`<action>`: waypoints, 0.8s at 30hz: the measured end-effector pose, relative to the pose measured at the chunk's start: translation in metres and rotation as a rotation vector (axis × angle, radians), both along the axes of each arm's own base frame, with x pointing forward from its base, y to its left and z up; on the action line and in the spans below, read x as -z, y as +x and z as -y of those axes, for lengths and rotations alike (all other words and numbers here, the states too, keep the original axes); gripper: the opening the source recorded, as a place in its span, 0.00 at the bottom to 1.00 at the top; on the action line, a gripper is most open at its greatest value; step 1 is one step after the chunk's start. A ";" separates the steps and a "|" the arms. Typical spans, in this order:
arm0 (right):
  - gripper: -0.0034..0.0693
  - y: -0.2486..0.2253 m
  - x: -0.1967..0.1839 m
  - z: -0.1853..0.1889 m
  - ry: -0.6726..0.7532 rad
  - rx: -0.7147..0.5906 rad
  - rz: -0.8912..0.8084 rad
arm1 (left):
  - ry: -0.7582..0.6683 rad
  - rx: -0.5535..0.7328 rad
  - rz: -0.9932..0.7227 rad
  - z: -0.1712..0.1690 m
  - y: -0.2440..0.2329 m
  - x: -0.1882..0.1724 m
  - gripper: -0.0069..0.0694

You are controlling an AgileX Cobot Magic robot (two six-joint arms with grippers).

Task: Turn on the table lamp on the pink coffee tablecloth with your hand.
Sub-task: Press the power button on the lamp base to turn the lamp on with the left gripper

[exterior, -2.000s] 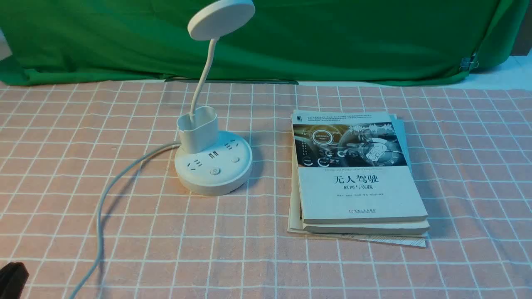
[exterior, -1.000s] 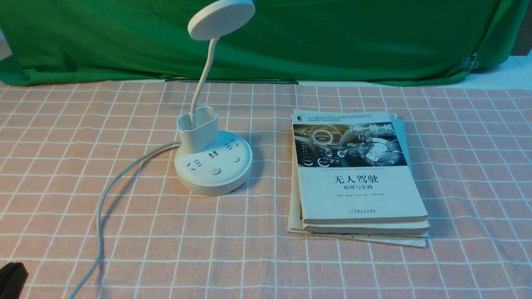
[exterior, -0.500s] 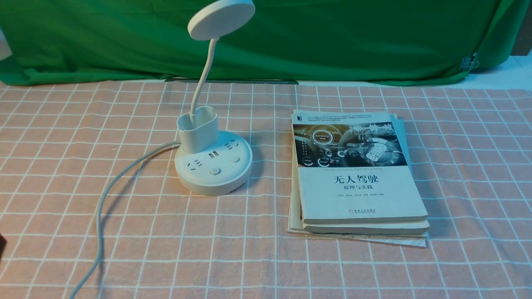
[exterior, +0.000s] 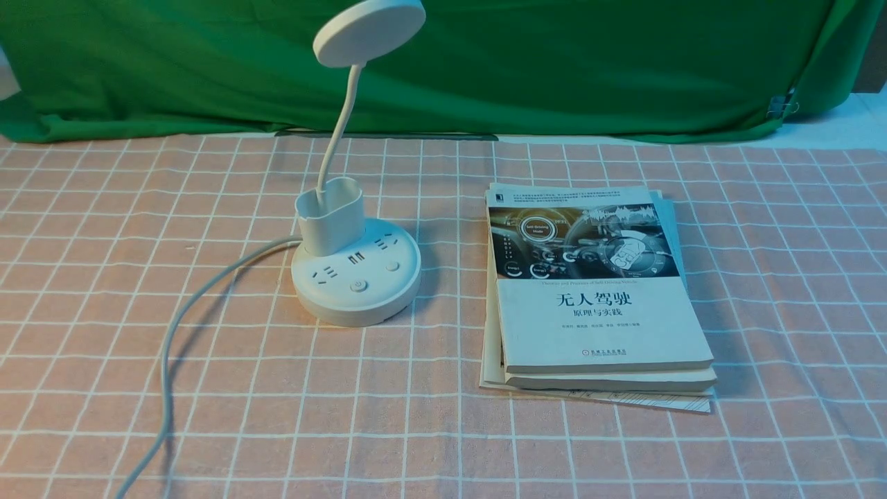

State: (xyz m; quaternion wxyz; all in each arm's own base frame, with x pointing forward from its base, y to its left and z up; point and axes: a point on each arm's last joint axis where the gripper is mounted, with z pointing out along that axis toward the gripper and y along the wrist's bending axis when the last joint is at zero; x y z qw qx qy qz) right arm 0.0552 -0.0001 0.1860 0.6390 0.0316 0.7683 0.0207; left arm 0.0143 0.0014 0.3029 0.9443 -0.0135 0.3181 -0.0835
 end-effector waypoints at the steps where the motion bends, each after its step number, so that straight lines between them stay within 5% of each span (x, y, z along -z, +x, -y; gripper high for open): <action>1: 0.37 0.000 0.000 0.000 0.000 0.000 0.000 | -0.003 0.006 -0.016 0.000 -0.001 -0.008 0.12; 3: 0.37 0.000 0.000 0.000 0.000 0.000 0.001 | 0.010 0.024 -0.185 0.001 0.002 -0.047 0.12; 7: 0.37 0.000 0.000 0.000 0.000 0.000 0.001 | 0.059 0.027 -0.523 0.006 0.034 -0.064 0.12; 11: 0.37 0.000 0.000 0.000 0.000 0.000 0.001 | 0.037 0.069 -0.876 0.012 0.085 -0.039 0.12; 18: 0.38 0.000 0.000 0.000 0.000 0.000 0.001 | -0.233 0.153 -1.436 0.024 0.183 0.034 0.12; 21: 0.38 0.000 0.000 0.000 0.000 0.000 0.001 | -0.169 0.189 -1.630 0.041 0.212 0.050 0.12; 24: 0.38 0.000 0.000 0.000 0.000 0.000 0.003 | 0.060 0.296 -1.811 0.083 0.249 0.059 0.12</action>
